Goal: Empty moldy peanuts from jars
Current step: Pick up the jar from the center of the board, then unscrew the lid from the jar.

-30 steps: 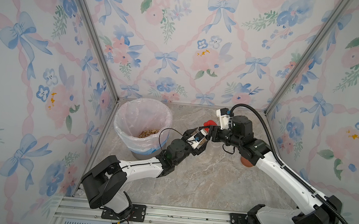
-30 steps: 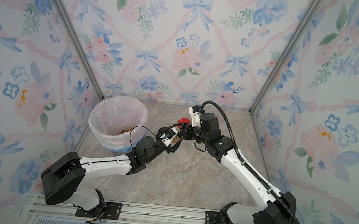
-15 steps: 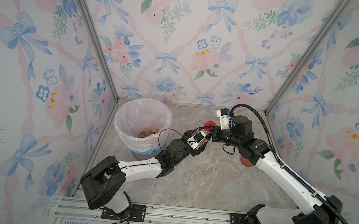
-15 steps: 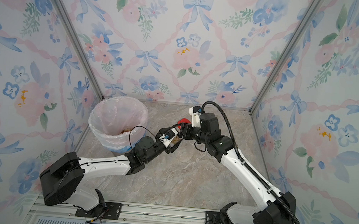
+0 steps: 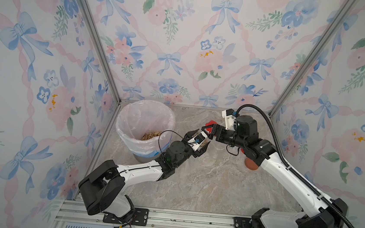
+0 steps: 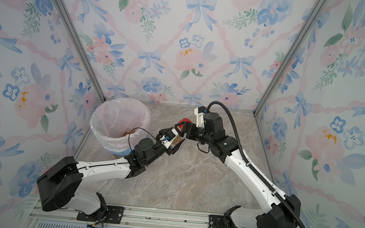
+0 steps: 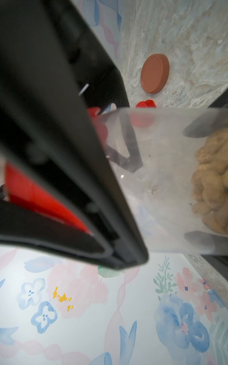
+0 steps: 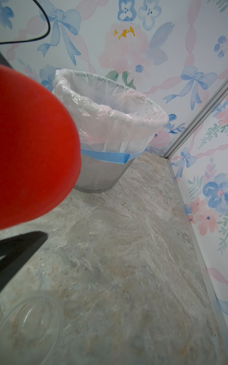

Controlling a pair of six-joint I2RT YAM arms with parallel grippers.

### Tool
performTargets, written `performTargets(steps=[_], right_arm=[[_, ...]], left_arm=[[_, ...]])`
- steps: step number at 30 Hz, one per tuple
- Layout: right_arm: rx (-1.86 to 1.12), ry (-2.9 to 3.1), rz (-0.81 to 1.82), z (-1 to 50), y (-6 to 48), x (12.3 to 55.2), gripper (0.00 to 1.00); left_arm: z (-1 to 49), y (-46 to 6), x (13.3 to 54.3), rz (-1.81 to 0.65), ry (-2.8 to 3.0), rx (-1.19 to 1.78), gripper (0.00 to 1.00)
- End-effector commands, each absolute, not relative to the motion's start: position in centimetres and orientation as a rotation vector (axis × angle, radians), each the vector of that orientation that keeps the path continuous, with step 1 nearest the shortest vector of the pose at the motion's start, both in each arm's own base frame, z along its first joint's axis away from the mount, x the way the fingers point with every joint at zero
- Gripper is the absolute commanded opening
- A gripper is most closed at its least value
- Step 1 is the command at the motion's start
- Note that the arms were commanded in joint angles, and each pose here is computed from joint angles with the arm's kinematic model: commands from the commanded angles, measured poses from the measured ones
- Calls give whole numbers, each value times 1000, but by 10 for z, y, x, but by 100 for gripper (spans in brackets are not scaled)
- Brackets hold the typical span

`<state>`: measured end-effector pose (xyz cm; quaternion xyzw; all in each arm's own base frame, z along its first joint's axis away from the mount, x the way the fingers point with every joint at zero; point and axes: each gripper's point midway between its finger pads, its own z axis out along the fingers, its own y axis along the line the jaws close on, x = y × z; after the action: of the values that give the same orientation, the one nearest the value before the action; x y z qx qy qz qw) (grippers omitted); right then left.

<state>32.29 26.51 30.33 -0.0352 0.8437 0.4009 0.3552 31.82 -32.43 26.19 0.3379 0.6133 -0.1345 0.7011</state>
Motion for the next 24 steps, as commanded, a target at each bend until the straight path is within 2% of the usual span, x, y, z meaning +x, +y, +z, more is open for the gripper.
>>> performTargets(steps=[1,10,15,21,24], right_arm=[[-90,2098,1084,335,269,328,98],[-68,2070,1055,356,262,346,98],[99,2194,930,340,223,362,97],[30,2351,958,336,197,327,99],[20,2404,1148,335,199,305,90]], left_arm=[[248,-319,319,-257,1401,775,34],[243,-319,315,-257,1414,800,32],[256,-318,308,-232,1376,810,32],[263,-313,305,-109,1352,816,33],[262,-312,305,-58,1346,830,32]])
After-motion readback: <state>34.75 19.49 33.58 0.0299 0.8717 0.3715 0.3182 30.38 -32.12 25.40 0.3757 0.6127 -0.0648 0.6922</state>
